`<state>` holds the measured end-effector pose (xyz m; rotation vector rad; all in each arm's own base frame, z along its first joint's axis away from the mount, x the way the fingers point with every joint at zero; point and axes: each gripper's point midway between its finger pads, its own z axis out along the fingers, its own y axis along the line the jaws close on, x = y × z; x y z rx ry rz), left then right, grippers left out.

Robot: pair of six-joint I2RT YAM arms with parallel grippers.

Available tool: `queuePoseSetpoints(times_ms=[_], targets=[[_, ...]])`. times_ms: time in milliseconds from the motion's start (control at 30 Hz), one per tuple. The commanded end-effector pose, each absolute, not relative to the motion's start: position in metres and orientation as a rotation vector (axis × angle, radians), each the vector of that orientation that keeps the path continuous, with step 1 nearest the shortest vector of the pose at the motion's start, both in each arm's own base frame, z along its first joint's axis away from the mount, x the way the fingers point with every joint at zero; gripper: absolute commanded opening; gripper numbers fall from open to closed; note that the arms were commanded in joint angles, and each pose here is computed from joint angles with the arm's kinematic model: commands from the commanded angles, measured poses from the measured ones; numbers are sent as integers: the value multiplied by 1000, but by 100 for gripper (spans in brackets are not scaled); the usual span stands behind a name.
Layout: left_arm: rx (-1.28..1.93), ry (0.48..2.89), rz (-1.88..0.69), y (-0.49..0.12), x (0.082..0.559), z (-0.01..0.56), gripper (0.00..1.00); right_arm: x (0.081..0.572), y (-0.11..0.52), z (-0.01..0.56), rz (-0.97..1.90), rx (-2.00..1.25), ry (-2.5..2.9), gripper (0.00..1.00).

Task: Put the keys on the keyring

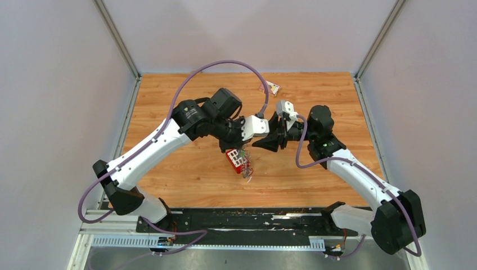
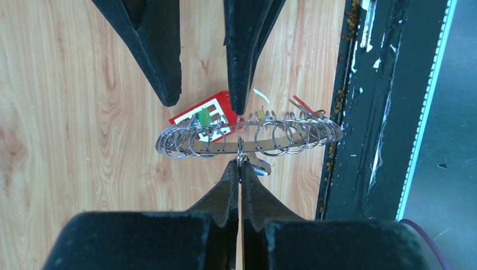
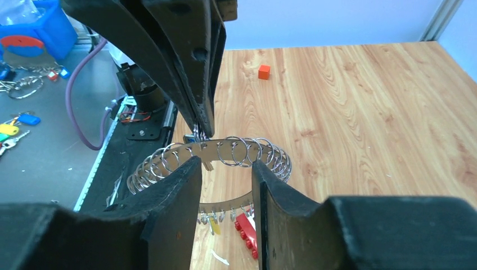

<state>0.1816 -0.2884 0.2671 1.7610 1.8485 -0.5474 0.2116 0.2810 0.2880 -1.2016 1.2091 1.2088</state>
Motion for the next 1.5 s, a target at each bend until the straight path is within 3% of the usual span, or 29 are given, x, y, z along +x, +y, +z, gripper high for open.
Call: queuePoseSetpoints(times_ms=[0,467,667,1200,1467], targets=[[1705,1675,-615,-299,177,305,0,201,286,297,1300,-1220,1142,38],[1699,1679,-628,-300,176,299,0,185,296,297,1351,-1275,1105,34],[1703,1687,-641,-302,174,294,0,190,299,297,1348,-1262,1123,22],[1709,1699,-653,-305,175,287,0,191,302,296,1352,-1254,1135,21],[1714,1704,-662,-307,176,284,0,192,302,297,1347,-1248,1141,13]])
